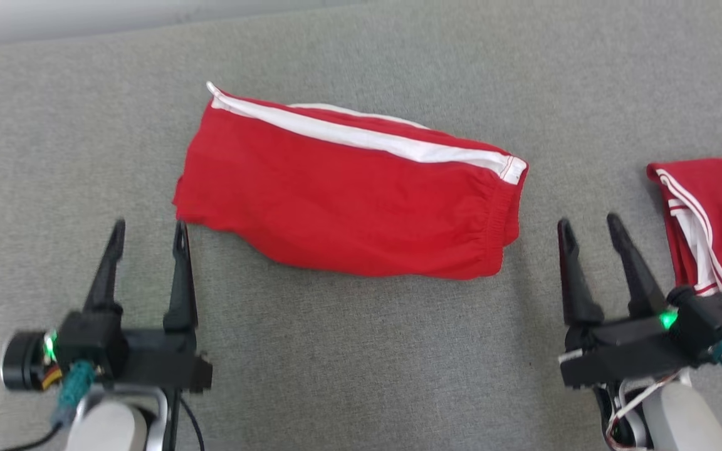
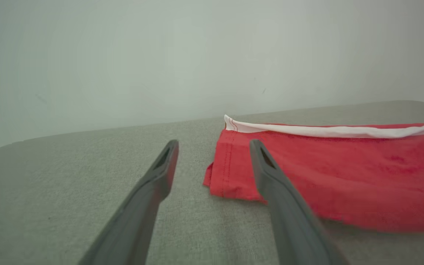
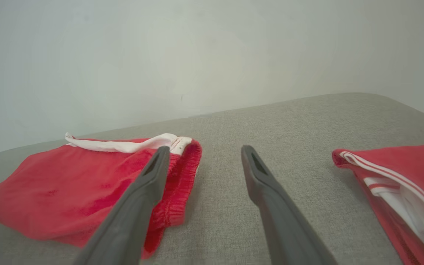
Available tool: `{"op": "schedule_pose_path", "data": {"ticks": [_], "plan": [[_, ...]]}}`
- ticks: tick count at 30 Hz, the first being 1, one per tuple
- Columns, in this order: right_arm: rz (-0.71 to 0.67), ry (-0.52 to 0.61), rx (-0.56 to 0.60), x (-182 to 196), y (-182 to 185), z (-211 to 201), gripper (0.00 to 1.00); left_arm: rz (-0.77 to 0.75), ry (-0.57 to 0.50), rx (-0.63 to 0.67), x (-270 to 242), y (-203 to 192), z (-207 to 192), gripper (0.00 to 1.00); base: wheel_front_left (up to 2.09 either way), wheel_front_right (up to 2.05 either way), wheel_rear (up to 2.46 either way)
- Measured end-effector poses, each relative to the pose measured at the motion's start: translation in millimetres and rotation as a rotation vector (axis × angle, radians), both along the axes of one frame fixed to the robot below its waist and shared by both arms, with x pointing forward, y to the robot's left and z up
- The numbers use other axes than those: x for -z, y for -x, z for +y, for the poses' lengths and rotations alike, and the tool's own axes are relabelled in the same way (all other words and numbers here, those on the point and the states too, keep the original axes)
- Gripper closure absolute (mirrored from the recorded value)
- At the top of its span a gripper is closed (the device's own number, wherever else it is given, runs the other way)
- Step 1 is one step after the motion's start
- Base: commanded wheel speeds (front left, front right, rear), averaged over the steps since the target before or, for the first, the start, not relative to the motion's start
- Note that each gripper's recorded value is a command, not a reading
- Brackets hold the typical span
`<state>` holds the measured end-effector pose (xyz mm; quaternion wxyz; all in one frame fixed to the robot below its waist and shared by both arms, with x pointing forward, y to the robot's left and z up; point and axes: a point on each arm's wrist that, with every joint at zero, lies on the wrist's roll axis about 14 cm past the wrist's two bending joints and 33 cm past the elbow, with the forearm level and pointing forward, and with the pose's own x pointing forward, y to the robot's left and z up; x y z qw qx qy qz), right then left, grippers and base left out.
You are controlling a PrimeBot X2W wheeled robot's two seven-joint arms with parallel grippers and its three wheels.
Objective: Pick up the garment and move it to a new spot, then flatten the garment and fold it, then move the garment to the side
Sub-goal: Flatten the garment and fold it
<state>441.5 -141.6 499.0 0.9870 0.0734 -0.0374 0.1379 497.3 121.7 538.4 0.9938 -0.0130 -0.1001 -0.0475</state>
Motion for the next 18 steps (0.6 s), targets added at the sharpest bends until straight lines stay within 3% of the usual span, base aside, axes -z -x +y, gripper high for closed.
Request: {"op": "schedule_pose_path", "data": {"ticks": [18], "plan": [[0.025, 0.002, -0.015, -5, 28, 12, 0.00, 0.066, -0.025, -0.025, 7, 26, 10, 0.00, 0.00, 0.00, 0.00]]}}
